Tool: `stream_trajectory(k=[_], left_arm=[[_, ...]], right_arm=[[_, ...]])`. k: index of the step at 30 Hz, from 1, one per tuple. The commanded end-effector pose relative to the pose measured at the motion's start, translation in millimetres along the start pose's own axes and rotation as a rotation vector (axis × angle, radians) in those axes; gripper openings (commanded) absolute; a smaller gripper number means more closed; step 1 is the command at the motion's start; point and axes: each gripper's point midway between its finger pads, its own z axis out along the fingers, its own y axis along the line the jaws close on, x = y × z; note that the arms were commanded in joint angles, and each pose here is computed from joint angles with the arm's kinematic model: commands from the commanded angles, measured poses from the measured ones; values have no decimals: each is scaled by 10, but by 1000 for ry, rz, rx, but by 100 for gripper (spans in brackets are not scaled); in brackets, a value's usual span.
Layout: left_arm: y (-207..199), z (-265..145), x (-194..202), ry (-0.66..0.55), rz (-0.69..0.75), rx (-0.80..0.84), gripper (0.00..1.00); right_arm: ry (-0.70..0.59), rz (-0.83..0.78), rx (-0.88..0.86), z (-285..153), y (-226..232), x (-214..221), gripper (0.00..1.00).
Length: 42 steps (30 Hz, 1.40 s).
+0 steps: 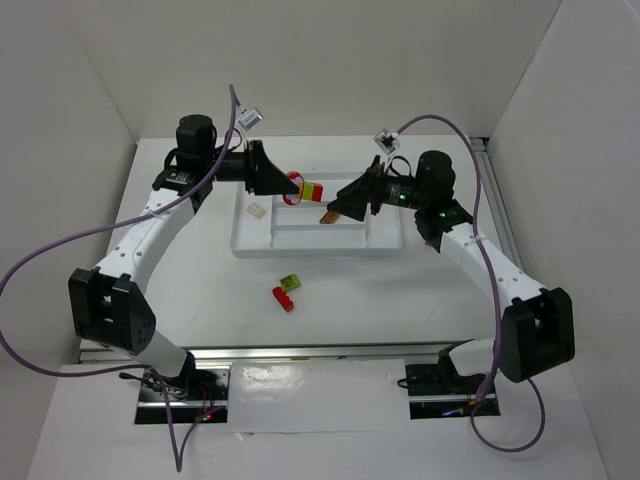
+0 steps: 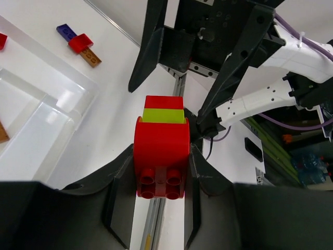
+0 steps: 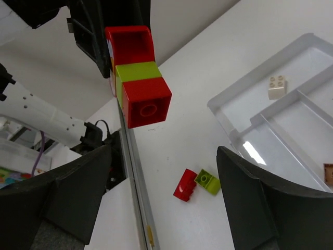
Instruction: Sort the legos into containers by color
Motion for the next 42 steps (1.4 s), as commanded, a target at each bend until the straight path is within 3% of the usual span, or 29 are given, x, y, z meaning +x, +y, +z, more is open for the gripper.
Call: stream_trajectory(k=[1,11,16,25,28,29,34,41,42], left_arm=[[-72,12,-24,3,33,64,0],[-58,10,4,10,30,60,0],[-47,10,43,17,29,67,0],[-32,9,63,21,39,65,0],[-30,7,74,24,31,63,0],[-30,7,74,24,31,63,0],[15,-21,62,17,29,45,0],[134,-188,18,-12,12,0,0],[135,-194,26,-16,12,-10,0]], right_arm=[[-23,-57,-104,69,111,-153,89],[-29,-81,-194,234,282,-248,90],[-43,-54,-245,279,317,-305,83],[-18,-38,-294,425,380,-221,58],[-18,-38,-294,425,380,-221,36],[-25,-37,-286,431,368,-234,24],[-51,-23,-208,401,305,-233,4],[-74,-1,-67,238,60,-174,2],[-70,15,19,203,-118,-119,0]])
